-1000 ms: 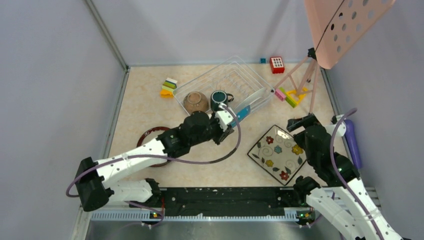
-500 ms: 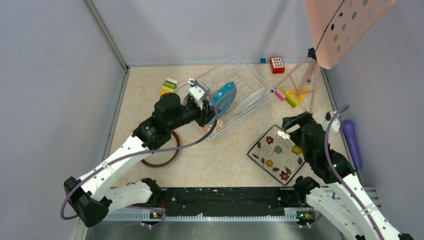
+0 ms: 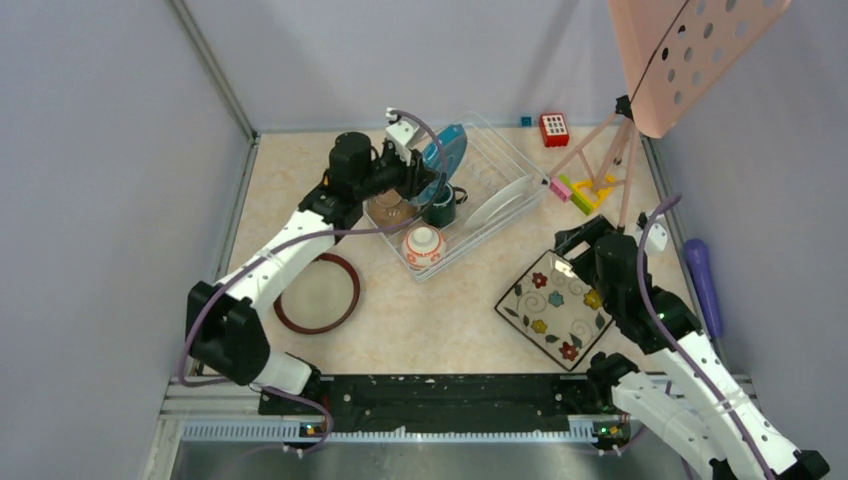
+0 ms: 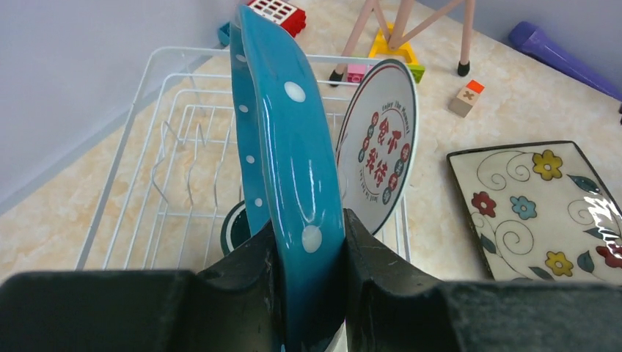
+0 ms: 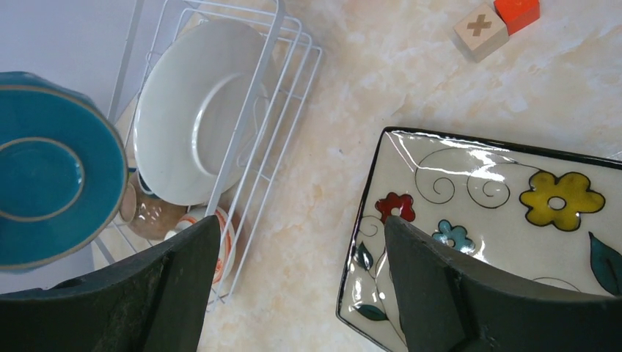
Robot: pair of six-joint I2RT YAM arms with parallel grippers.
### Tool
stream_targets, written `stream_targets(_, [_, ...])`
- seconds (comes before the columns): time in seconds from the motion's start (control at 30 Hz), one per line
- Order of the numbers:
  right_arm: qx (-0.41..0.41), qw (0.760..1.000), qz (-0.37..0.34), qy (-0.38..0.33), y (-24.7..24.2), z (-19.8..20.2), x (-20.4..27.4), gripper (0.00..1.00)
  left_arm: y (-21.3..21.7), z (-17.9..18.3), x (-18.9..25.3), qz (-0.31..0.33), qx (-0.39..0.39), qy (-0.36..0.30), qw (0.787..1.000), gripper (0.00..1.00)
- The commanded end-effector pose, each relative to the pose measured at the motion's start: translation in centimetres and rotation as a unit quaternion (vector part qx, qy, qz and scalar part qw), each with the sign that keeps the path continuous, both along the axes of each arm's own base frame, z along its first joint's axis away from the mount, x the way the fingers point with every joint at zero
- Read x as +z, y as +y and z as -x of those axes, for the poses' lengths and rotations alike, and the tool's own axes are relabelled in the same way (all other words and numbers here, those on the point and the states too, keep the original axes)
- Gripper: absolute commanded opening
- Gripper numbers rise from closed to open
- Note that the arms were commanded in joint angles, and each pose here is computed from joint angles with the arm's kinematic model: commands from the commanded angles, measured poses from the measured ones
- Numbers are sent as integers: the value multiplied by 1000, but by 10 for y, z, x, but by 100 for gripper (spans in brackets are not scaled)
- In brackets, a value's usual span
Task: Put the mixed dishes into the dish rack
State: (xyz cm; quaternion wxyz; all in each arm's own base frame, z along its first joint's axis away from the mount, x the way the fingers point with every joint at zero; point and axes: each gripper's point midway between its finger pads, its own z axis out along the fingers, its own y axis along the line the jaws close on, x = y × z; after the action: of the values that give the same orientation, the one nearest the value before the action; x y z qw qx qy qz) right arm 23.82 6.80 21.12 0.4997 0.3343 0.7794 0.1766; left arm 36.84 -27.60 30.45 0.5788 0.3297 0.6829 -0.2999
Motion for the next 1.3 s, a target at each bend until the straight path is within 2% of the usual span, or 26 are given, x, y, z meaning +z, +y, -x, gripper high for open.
stream_targets(0.0, [16, 1000, -1, -26, 6, -7, 27, 80, -14, -5, 122, 99, -58, -167, 979, 0])
stream_targets(0.4, [15, 1000, 3, 5, 17, -23, 16, 78, -48, -26, 116, 176, -129, -160, 963, 0])
stream_targets(0.63, [11, 1000, 2, 15, 17, -23, 15, 78, -67, -45, 92, 193, -157, -119, 961, 0])
stream_targets(1.0, [2, 1000, 0, 14, 13, -19, 15, 77, -84, -58, 51, 200, -189, -61, 960, 0])
stream_targets(1.27, [2, 1000, 0, 13, 13, -20, 15, 77, -94, -84, -1, 141, -175, -34, 974, 0])
